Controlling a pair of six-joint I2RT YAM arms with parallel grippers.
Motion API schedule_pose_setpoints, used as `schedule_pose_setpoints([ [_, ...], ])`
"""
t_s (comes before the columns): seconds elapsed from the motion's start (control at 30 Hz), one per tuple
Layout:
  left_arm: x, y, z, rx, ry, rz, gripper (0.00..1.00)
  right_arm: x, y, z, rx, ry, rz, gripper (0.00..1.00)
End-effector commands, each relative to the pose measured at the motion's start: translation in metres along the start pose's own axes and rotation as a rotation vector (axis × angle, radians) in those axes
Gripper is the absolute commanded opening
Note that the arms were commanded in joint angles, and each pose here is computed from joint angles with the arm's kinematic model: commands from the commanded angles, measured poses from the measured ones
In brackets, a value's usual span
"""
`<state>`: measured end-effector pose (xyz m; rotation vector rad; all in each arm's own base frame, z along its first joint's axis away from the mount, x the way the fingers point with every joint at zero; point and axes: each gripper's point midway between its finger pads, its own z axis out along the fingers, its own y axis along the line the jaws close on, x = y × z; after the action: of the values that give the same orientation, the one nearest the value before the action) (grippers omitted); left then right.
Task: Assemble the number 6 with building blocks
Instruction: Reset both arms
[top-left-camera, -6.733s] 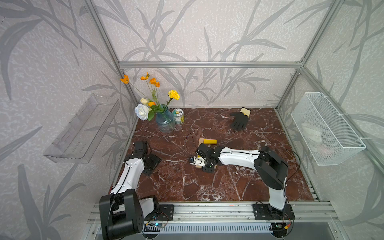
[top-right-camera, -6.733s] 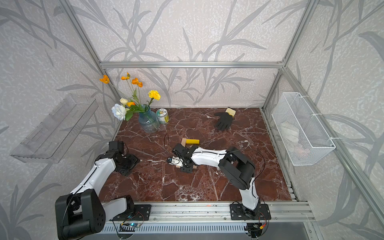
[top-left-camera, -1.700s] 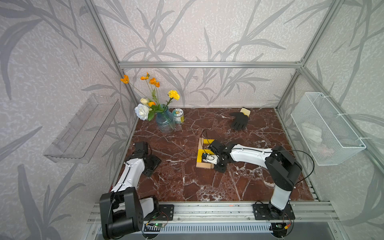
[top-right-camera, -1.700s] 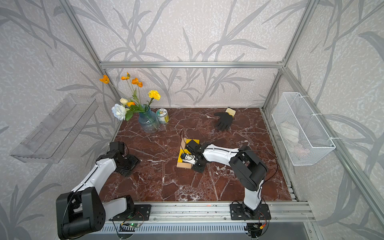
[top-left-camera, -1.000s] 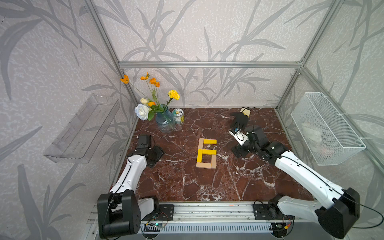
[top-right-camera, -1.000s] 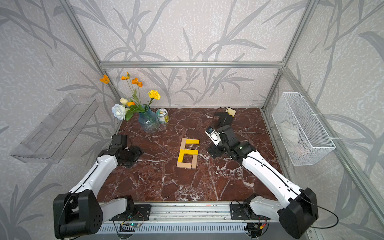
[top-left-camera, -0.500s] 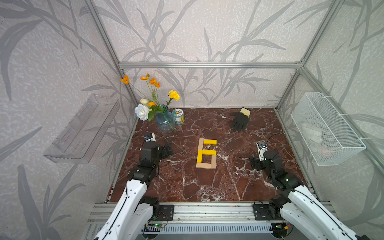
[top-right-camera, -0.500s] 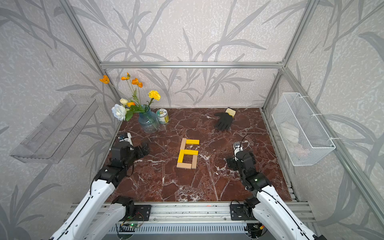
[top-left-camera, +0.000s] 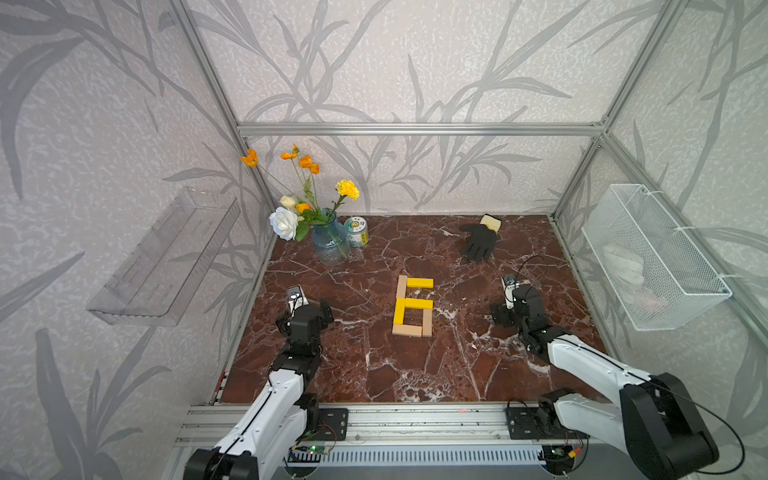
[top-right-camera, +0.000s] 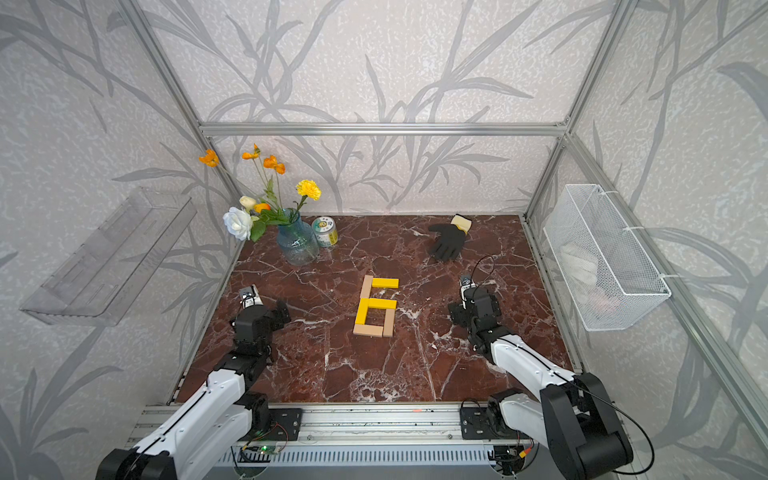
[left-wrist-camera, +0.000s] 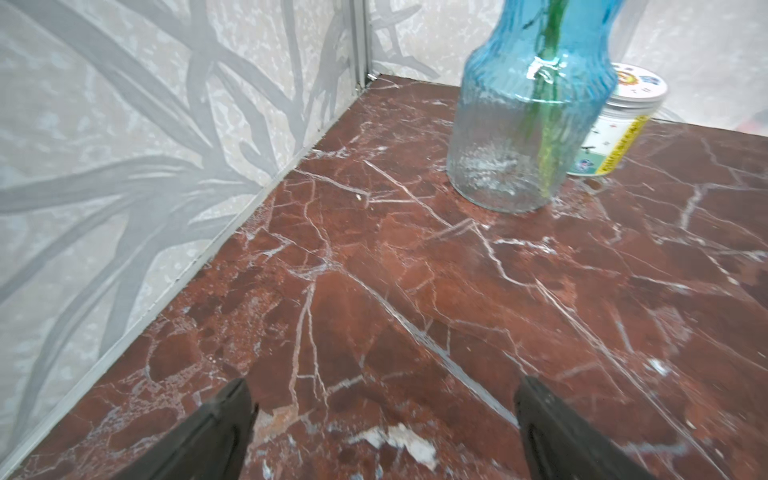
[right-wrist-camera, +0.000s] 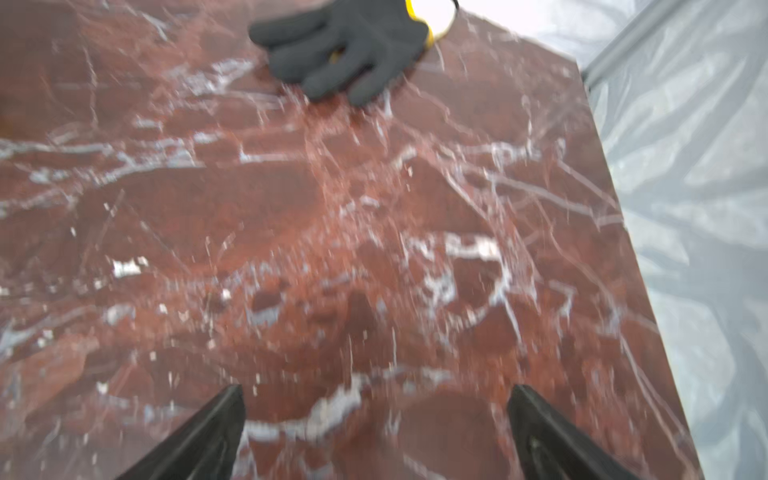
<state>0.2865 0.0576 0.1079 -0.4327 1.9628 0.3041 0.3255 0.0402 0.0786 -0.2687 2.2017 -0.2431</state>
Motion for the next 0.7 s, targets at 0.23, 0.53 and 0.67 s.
schedule_pose_setpoints([
  [0.23,-0.043,-0.018,0.073,0.001,-0.045,0.002,0.99,-0.045,0.011,0.023,-0.052,-0.123,-0.037,0.99],
  [0.53,-0.028,-0.039,0.079,0.110,-0.141,0.021,0.99,-0.064,-0.002,0.049,-0.040,-0.161,0.029,0.99],
  [0.67,-0.026,-0.040,0.075,0.114,-0.142,0.039,0.99,-0.059,-0.011,0.063,-0.075,-0.147,0.126,0.99],
])
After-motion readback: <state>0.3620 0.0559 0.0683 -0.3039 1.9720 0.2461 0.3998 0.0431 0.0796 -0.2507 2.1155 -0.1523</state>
